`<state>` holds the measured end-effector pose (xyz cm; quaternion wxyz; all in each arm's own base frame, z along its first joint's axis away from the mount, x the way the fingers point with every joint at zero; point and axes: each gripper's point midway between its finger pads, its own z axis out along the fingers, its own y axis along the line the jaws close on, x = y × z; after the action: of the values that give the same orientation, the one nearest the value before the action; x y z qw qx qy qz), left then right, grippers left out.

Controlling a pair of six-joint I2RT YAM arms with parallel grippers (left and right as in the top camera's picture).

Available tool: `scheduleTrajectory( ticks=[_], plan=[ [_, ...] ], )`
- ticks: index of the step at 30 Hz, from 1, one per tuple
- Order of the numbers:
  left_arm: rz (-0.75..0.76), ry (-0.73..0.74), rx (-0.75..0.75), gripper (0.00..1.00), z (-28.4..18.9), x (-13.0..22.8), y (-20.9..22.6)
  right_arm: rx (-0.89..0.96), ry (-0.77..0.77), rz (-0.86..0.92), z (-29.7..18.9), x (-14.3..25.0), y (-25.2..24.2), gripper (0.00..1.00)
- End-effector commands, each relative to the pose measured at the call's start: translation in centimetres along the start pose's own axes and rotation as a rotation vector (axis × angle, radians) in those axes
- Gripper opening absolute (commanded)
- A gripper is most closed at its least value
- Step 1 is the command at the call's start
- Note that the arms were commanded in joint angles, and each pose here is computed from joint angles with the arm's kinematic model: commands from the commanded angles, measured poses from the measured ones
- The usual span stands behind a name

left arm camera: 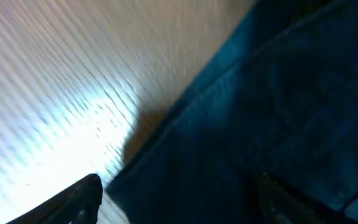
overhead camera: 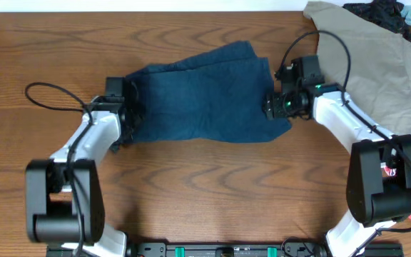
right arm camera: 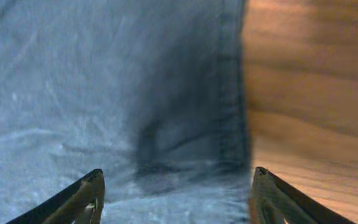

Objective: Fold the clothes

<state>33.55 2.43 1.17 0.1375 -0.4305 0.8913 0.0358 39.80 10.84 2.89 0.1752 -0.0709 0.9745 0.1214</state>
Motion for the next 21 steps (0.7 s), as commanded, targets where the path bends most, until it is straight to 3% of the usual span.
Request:
scheduleTrajectory(
  ticks=[1,3,5,8,11,12,18,21],
  plan=[
    [0.035,0.089,0.045,0.77,0.4,1.5,-0.9,-0.001,0.039,-0.015,1.2,1.9,0.4,0.73],
    [0.045,0.123,0.050,0.73,0.4,2.2,-0.9,0.000,0.048,-0.014,1.8,2.9,0.2,0.73],
    [0.049,0.147,0.025,0.60,0.4,2.8,-0.2,0.002,0.057,-0.011,2.3,3.8,0.0,0.69],
    [0.062,0.191,-0.028,0.29,0.2,3.8,1.1,0.022,0.093,-0.003,2.7,5.6,-0.6,0.44],
    [0.098,0.239,-0.082,0.06,-0.1,4.9,2.6,0.078,0.158,0.017,2.9,8.0,-1.9,0.06],
    [0.107,0.254,-0.098,0.06,-0.2,5.2,3.0,0.113,0.178,0.043,2.8,8.6,-2.5,0.01],
    [0.169,0.424,-0.261,0.06,-2.3,8.5,7.4,0.440,0.340,0.294,-0.1,13.7,-7.8,0.01],
    [0.237,0.521,-0.261,0.06,-3.3,10.1,8.0,0.486,0.392,0.335,-1.0,15.1,-8.2,0.01]
  ],
)
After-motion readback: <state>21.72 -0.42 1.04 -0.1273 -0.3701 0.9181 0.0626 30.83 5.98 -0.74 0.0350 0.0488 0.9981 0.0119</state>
